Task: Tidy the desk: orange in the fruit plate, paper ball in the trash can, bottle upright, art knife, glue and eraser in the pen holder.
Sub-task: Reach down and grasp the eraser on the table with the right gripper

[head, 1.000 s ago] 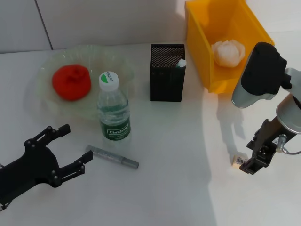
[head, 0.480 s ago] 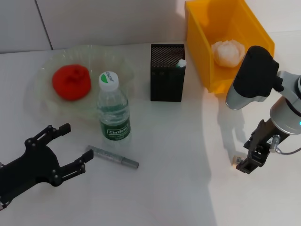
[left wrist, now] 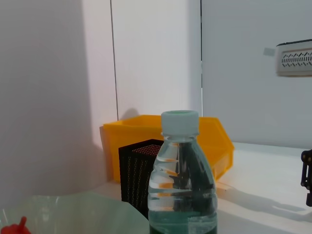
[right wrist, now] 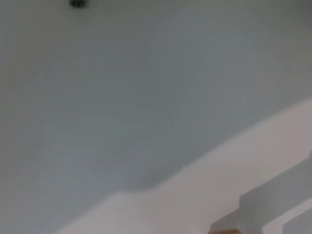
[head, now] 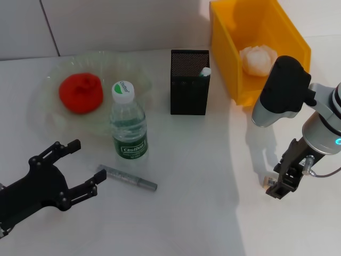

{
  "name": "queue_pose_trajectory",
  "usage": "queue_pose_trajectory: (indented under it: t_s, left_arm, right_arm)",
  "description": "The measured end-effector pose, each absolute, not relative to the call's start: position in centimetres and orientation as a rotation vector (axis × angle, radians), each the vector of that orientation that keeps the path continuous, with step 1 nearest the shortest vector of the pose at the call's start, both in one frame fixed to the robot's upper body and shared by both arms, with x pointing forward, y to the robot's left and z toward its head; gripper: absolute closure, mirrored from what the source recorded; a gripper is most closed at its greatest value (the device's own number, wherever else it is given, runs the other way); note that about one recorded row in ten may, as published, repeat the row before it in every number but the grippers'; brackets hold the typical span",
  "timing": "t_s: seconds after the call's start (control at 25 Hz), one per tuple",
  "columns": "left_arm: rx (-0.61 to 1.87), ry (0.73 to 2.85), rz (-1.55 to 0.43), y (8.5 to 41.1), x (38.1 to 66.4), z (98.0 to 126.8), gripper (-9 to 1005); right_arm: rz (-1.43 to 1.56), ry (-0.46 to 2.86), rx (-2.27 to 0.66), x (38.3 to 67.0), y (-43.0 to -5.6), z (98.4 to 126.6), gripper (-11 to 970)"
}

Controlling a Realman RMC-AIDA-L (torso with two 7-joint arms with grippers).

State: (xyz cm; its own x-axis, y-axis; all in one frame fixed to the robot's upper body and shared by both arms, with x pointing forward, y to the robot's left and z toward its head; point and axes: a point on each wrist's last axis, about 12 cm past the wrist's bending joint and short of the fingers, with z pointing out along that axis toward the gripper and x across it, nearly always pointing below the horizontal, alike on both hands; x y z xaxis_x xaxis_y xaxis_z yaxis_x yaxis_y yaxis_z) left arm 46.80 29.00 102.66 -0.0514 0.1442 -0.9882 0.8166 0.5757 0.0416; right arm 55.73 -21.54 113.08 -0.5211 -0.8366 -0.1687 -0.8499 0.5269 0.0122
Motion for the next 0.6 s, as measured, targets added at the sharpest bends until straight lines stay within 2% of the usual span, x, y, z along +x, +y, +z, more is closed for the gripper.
queue_pose_trajectory:
  t_s: [0.2, 0.4, 0.6]
  left_arm:
    - [0.838, 1.555, -0.67, 29.0, 46.74, 102.6, 133]
    - [0.837, 1.556, -0.67, 29.0, 46.72, 102.58, 133]
    - [0.837, 1.557, -0.671, 29.01, 46.69, 102.56, 133]
  right_arm:
    - [0.146, 2.629, -1.457, 55.8, -21.52, 112.93, 380]
    - [0.145, 2.628, -1.463, 55.77, -21.42, 112.89, 486]
    - [0.146, 2.627, -1.466, 55.76, -21.34, 112.88, 485]
